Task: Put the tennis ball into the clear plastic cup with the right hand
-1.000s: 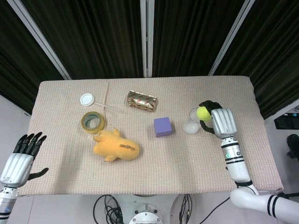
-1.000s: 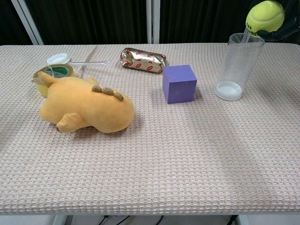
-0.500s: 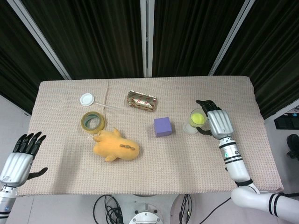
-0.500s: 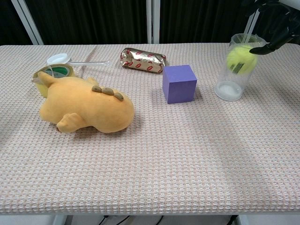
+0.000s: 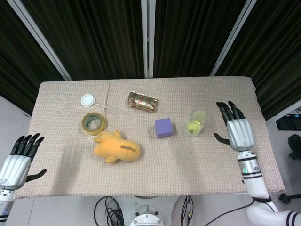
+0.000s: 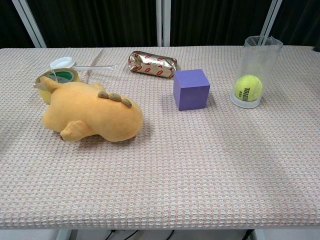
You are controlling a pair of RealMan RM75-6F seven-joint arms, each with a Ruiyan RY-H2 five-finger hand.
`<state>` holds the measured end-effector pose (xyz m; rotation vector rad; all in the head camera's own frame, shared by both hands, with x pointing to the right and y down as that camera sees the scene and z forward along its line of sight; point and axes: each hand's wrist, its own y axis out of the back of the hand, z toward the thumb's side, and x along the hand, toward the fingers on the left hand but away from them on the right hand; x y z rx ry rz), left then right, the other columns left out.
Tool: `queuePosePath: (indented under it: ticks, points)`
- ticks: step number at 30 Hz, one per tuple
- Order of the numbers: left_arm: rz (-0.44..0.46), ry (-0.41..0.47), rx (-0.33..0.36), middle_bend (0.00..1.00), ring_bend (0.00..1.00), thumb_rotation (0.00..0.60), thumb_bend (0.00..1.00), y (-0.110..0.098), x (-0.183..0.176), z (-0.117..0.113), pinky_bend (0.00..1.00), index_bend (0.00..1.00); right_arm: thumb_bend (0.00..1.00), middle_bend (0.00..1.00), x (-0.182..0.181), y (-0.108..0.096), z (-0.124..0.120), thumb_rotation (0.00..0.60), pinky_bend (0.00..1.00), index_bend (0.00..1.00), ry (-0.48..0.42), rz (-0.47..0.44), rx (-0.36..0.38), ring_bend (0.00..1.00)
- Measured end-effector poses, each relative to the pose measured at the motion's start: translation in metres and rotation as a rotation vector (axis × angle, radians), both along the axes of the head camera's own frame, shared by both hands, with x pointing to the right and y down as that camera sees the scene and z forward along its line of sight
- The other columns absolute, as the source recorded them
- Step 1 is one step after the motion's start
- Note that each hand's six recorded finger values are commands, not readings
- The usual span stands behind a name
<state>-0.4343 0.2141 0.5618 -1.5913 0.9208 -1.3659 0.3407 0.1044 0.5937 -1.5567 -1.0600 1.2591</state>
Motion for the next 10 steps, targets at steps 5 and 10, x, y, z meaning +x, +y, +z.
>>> queuePosePath:
  ticks: [5, 10]
  points:
    - [0.003, -0.014, 0.019, 0.00, 0.00, 0.600, 0.00, 0.000, -0.001, 0.001, 0.00, 0.01, 0.16, 0.00, 0.069, 0.062, -0.004, 0.600, 0.00, 0.00, 0.163, 0.061, -0.075, 0.00]
    - [0.002, -0.025, 0.027, 0.00, 0.00, 0.600, 0.00, 0.001, -0.002, 0.005, 0.00, 0.01, 0.14, 0.00, 0.118, 0.103, -0.016, 0.600, 0.00, 0.00, 0.243, 0.142, -0.066, 0.00]
